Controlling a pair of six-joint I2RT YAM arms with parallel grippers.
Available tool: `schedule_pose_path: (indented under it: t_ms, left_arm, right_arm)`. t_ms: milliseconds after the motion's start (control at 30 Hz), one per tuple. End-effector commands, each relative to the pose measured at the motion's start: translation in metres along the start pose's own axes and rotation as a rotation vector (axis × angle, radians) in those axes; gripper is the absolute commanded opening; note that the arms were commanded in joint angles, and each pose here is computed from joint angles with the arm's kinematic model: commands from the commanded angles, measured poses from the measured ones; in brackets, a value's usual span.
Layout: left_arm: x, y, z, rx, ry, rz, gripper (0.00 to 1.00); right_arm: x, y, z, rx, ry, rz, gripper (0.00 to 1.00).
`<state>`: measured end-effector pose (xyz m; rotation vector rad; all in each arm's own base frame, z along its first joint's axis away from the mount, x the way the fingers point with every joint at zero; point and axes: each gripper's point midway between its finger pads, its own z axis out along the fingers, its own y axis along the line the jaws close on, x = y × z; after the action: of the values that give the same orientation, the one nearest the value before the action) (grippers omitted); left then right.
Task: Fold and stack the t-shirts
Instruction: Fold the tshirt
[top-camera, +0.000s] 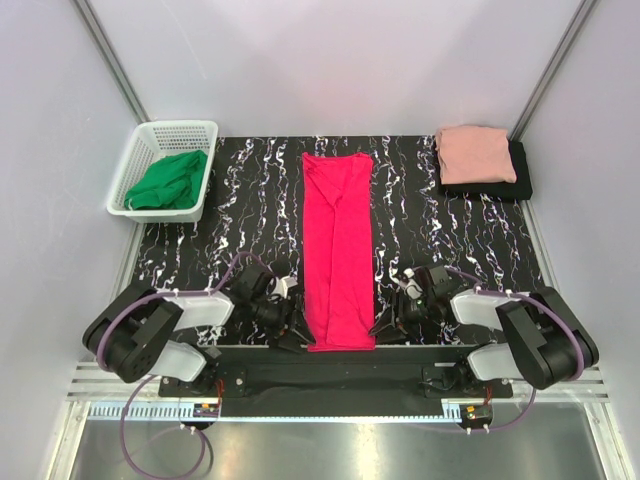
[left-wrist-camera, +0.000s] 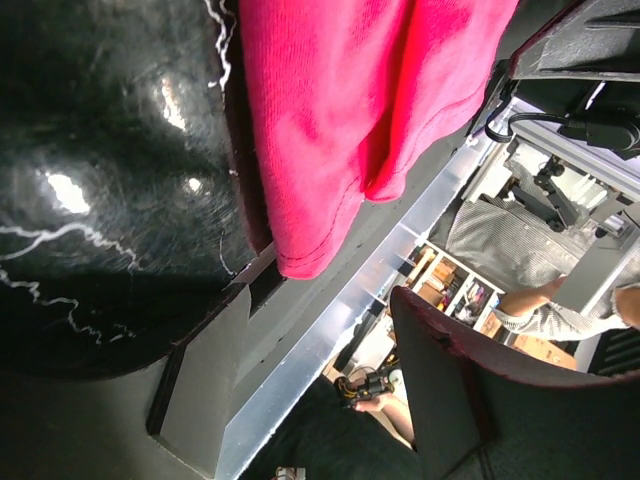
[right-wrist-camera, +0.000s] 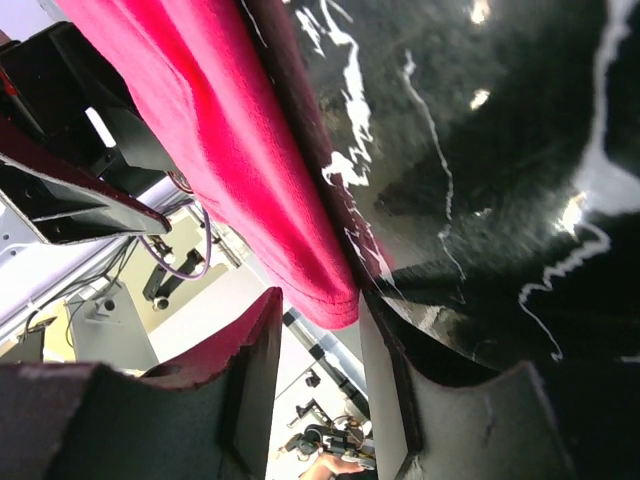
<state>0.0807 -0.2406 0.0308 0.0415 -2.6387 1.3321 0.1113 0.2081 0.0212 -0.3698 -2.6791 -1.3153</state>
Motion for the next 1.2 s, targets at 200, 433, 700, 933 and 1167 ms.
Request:
schedule_pose_path:
  t_ms: [200, 433, 700, 933, 1167]
  left_arm:
    - [-0.018, 0.002, 0.007, -0.017, -0.053, 0.053, 0.64]
    - [-0.018, 0.007, 0.009, -0.018, -0.056, 0.052, 0.64]
    - [-0.020, 0.015, 0.015, -0.033, -0.061, 0.033, 0.62]
    - [-0.025, 0.016, 0.022, -0.026, -0.069, 0.033, 0.60]
    - [-0.024, 0.021, 0.026, -0.037, -0.053, 0.025, 0.51]
  right_arm:
    - [0.004, 0.003, 0.012, -0.011, 0.035, -0.010, 0.44]
    - [0.008, 0.009, 0.025, -0.011, 0.050, -0.020, 0.44]
    - [0.014, 0.002, 0.026, 0.015, 0.058, -0.012, 0.43]
    - [0.016, -0.002, 0.024, 0.028, 0.048, -0.013, 0.43]
    - [0.015, -0.006, 0.026, 0.051, 0.051, -0.004, 0.37]
